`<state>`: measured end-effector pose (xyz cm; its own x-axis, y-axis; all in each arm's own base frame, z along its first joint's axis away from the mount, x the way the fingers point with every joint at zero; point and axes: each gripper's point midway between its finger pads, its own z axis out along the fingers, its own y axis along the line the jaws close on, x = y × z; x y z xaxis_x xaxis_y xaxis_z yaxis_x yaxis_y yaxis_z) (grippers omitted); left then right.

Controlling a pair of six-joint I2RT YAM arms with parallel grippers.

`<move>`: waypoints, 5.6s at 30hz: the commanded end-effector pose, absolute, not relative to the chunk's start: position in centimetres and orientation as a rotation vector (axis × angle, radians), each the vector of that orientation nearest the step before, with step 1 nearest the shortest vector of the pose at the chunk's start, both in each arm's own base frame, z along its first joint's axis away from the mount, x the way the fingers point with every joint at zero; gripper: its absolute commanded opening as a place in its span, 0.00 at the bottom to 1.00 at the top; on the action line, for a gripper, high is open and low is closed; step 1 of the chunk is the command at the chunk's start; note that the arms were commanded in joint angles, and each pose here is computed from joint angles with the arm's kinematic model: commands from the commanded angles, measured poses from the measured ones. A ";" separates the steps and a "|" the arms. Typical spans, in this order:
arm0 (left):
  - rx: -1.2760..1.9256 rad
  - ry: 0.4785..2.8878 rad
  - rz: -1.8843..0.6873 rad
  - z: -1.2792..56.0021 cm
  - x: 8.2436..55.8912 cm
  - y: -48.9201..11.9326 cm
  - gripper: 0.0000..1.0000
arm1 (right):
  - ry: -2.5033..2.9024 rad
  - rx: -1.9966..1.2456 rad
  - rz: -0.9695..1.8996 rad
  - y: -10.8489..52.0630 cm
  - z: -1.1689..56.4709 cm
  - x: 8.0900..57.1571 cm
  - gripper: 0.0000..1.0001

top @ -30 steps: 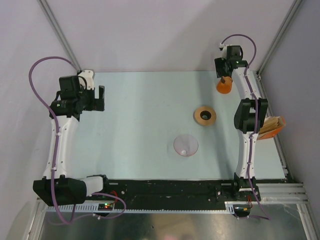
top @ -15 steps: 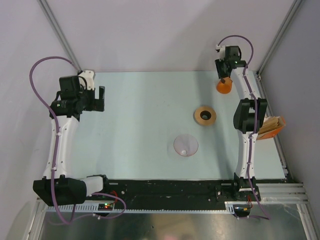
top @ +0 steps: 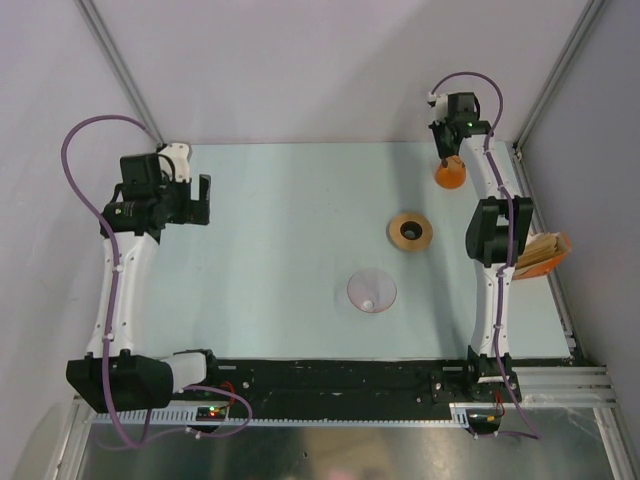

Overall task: Place the coffee filter in the dripper
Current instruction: Pick up the coffee server from the center of the board, then place the coffee server at the center of the board, then pick up the dripper holder from the center of the board.

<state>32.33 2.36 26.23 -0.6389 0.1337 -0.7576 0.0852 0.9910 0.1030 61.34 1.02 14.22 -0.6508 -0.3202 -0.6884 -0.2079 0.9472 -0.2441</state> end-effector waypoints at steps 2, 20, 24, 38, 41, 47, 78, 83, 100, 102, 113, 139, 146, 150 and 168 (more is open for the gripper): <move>0.182 2.207 0.065 27.5 32.3 2.0 0.98 | 2.260 -0.406 -0.218 1.4 16.1 61.4 0.00; 0.172 2.185 0.022 27.9 31.3 1.3 0.98 | 1.964 -0.772 0.034 15.1 24.5 54.8 0.00; 0.170 2.181 0.025 27.8 30.9 1.3 0.99 | 1.891 -0.902 0.084 19.4 24.7 52.4 0.00; 0.148 2.149 0.009 27.6 28.3 0.8 0.98 | 1.600 -1.393 0.368 31.0 24.1 38.8 0.00; 0.148 2.141 -0.029 27.3 27.6 0.2 0.98 | 1.522 -1.494 0.420 32.2 23.2 35.3 0.00; 0.149 2.116 -0.081 27.4 26.5 -0.6 0.98 | 1.355 -1.688 0.514 34.8 21.1 29.7 0.00; 0.193 2.072 -0.047 27.0 24.4 -0.6 0.98 | 1.241 -2.023 0.529 35.8 15.1 23.5 0.35; 0.201 2.059 -0.053 27.6 24.6 -0.8 0.98 | 1.224 -1.909 0.503 36.0 19.2 23.9 0.68; 0.144 2.085 -0.249 28.4 26.6 -3.0 0.98 | 2.227 -0.027 0.738 15.6 23.2 36.0 0.75; 0.138 2.088 -0.275 28.3 26.8 -3.3 0.98 | 2.227 0.210 0.713 12.3 21.3 36.6 0.75; 0.176 2.059 -0.278 29.1 26.9 -3.6 0.98 | 2.189 0.730 0.670 3.6 10.7 36.8 0.71; 0.215 2.059 -0.310 29.2 27.2 -4.1 0.98 | 2.259 0.653 0.804 6.1 4.0 39.1 0.58; 0.213 2.063 -0.285 29.1 27.3 -3.8 0.98 | 2.260 0.593 0.876 8.2 3.8 39.7 0.53; 0.217 2.063 -0.263 29.0 27.2 -3.5 0.98 | 2.248 0.560 0.899 8.7 4.4 40.2 0.43; 0.257 2.035 -0.306 29.8 27.6 -4.3 0.98 | 2.072 0.321 1.082 10.7 17.5 40.0 0.00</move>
